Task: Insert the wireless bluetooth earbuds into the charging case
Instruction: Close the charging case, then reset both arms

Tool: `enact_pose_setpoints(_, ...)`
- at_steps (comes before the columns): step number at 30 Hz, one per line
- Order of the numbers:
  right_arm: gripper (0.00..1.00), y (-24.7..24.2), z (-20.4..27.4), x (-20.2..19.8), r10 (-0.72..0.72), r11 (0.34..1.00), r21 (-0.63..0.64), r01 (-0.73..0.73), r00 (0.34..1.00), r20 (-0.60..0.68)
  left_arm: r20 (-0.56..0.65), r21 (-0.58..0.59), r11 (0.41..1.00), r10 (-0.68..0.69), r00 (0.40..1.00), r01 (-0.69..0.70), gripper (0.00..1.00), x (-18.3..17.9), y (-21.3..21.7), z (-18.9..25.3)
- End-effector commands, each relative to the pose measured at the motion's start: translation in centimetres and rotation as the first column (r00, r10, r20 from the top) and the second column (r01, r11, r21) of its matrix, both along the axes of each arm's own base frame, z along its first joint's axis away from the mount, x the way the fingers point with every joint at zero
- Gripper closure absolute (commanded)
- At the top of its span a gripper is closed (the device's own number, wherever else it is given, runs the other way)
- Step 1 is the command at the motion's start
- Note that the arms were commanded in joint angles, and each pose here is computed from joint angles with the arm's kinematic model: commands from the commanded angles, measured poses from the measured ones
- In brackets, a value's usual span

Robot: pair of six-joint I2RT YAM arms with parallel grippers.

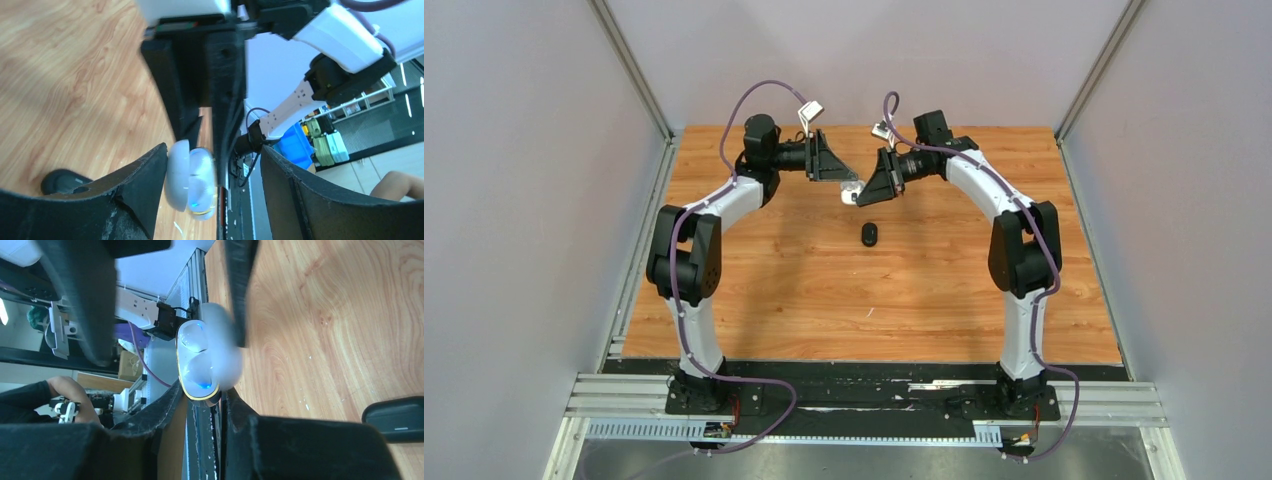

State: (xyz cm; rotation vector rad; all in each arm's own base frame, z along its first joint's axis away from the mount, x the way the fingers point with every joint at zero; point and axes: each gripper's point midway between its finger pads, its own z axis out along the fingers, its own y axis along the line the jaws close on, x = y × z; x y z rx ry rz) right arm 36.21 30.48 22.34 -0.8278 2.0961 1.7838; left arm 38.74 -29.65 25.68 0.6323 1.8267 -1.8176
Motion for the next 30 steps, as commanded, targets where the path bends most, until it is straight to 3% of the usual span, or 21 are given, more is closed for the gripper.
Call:
enact_pose_setpoints(1,1.0,-0.3,-0.7,1.9,-0.043,0.999,-0.01,0.042,0.999,-0.029,0.167,-0.05,0.993,-0.1,0.981,0.11,0.27,-2.2,-0.2,4.5)
enact_pose_setpoints(5,1.0,-0.9,-2.2,2.6,-0.068,0.998,-0.015,0.067,0.991,-0.119,0.213,-0.042,0.993,-0.102,0.972,0.113,0.29,-3.0,-0.2,4.9)
enact_pose_setpoints(9,1.0,-1.3,-2.6,3.1,-0.076,0.997,-0.013,0.075,0.99,-0.12,0.203,-0.009,0.996,-0.089,0.975,0.093,0.36,-2.7,0.0,4.1)
enact_pose_setpoints(10,1.0,-1.6,-2.7,3.1,-0.084,0.996,-0.018,0.082,0.99,-0.114,0.15,0.014,0.999,-0.053,0.987,0.051,0.37,-2.4,0.1,3.8)
enact_pose_setpoints(11,1.0,-1.9,-3.1,3.3,-0.102,0.995,-0.033,0.099,0.988,-0.113,0.22,0.033,0.999,-0.022,0.975,0.015,0.38,-1.6,0.4,3.3)
enact_pose_setpoints(12,1.0,-2.4,-3.8,3.3,-0.127,0.991,-0.061,0.121,0.985,-0.12,0.152,0.086,0.994,0.048,0.987,-0.062,0.37,-0.9,0.8,2.7)
enact_pose_setpoints(13,1.0,-3.2,-4.8,3.4,-0.157,0.985,-0.095,0.145,0.978,-0.134,0.207,0.134,0.984,0.088,0.974,-0.117,0.33,0.1,1.3,1.8)
enact_pose_setpoints(14,1.0,-4.1,-6.3,3.2,-0.195,0.974,-0.148,0.173,0.969,-0.151,0.201,0.241,0.95,0.151,0.968,-0.199,0.32,1.0,2.3,0.0)
enact_pose_setpoints(18,1.0,-8.1,-12.3,1.6,-0.311,0.899,-0.37,0.232,0.935,-0.17,0.213,0.461,0.825,0.255,0.943,-0.327,0.28,2.1,5.3,-4.5)
enact_pose_setpoints(19,1.0,-8.7,-13.4,1.1,-0.319,0.883,-0.41,0.229,0.933,-0.165,0.215,0.493,0.794,0.285,0.934,-0.356,0.29,2.5,6.0,-5.2)
enact_pose_setpoints(23,0.99,-9.8,-16.3,-0.6,-0.347,0.845,-0.493,0.208,0.914,-0.208,0.172,0.535,0.772,0.3,0.938,-0.345,0.29,1.1,6.7,-7.1)
enact_pose_setpoints(24,0.95,-9.9,-16.8,-0.6,-0.359,0.835,-0.509,0.21,0.909,-0.214,0.167,0.539,0.766,0.309,0.936,-0.349,0.28,1.0,6.8,-7.2)
enact_pose_setpoints(26,0.73,-10.4,-18.1,-0.1,-0.388,0.801,-0.556,0.222,0.9,-0.199,0.174,0.546,0.759,0.312,0.934,-0.356,0.26,0.7,7.1,-7.4)
enact_pose_setpoints(29,0.18,-12.2,-18.7,2.1,-0.43,0.697,-0.662,0.275,0.899,-0.079,0.187,0.562,0.743,0.312,0.931,-0.362,0.21,0.3,7.6,-7.5)
enact_pose_setpoints(30,0.02,-13.3,-18.3,3.0,-0.427,0.654,-0.691,0.306,0.904,-0.004,0.196,0.57,0.736,0.308,0.931,-0.364,0.12,0.2,7.8,-7.6)
